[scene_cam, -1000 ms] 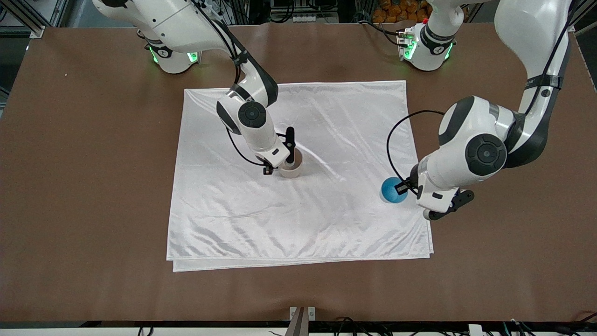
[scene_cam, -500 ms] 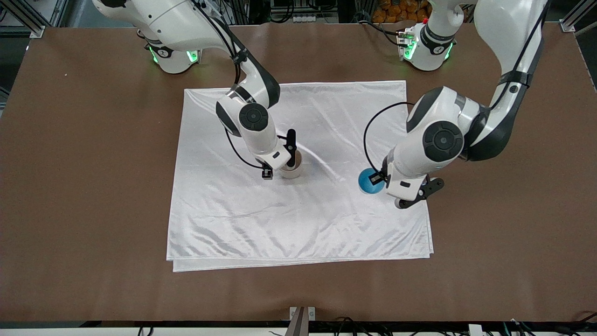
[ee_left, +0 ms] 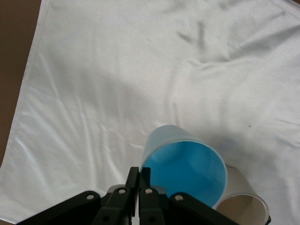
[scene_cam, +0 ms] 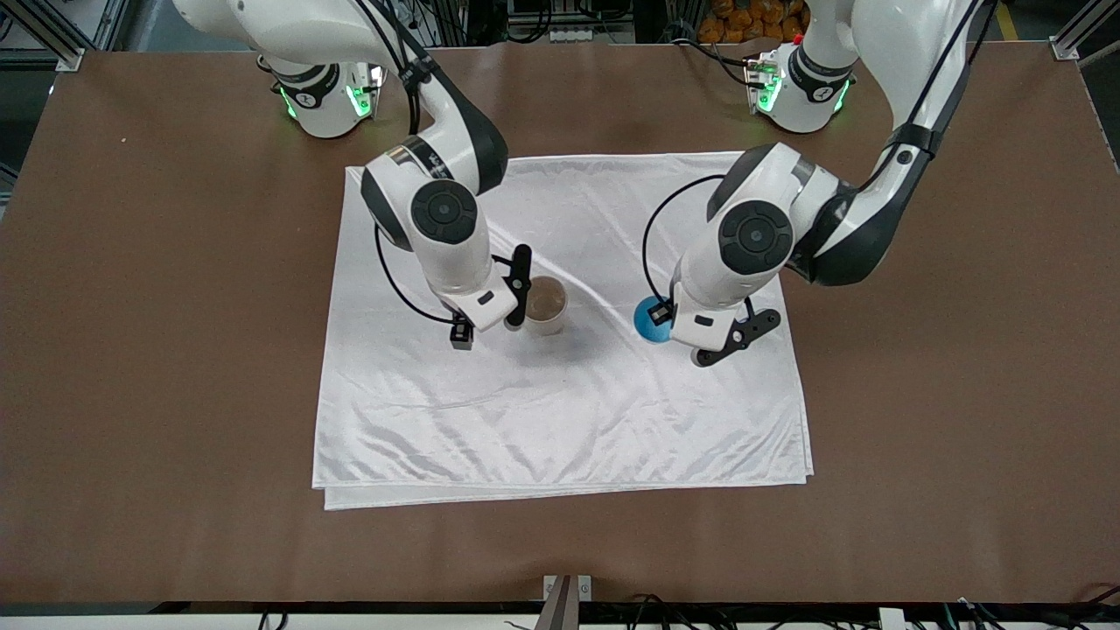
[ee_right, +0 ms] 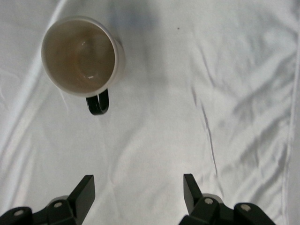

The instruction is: Place blue cup into white mug on cloth

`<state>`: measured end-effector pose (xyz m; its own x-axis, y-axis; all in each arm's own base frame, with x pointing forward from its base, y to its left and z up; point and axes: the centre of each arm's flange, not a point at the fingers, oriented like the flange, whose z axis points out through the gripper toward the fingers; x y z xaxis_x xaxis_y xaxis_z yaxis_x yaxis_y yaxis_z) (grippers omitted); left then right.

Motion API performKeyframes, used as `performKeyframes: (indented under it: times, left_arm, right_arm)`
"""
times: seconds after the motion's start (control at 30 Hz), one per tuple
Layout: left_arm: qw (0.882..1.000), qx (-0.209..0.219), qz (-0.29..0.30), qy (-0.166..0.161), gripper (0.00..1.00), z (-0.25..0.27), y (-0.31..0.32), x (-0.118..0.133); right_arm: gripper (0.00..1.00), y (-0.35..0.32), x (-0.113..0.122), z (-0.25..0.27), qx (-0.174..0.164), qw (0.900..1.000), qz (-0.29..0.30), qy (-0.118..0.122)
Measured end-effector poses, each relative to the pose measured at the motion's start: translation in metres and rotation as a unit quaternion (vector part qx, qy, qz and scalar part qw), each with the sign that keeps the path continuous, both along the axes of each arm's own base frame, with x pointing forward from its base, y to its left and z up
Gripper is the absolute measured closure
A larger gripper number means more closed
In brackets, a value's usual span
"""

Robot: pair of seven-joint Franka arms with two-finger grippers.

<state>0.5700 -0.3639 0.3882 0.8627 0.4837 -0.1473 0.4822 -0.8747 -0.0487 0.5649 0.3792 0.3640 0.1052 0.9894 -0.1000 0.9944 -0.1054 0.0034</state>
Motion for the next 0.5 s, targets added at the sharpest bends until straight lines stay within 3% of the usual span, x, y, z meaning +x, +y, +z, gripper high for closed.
performKeyframes:
  times: [0.1,0.47,0.5]
  left_arm:
    - [1.000,0.002,0.003,0.000,0.96,0.000,-0.015,-0.010]
    - [1.000,0.009,0.008,0.002,0.96,-0.001,-0.061,-0.043]
    - [1.000,0.010,0.008,0.002,0.96,-0.001,-0.065,-0.046]
  right_arm:
    - [0.08,-0.019,0.007,0.022,-0.003,1.000,-0.016,-0.006]
    - [0.05,-0.095,0.028,0.088,-0.001,0.997,-0.077,-0.023]
    - [0.01,-0.102,0.029,0.095,-0.001,0.996,-0.082,-0.024]
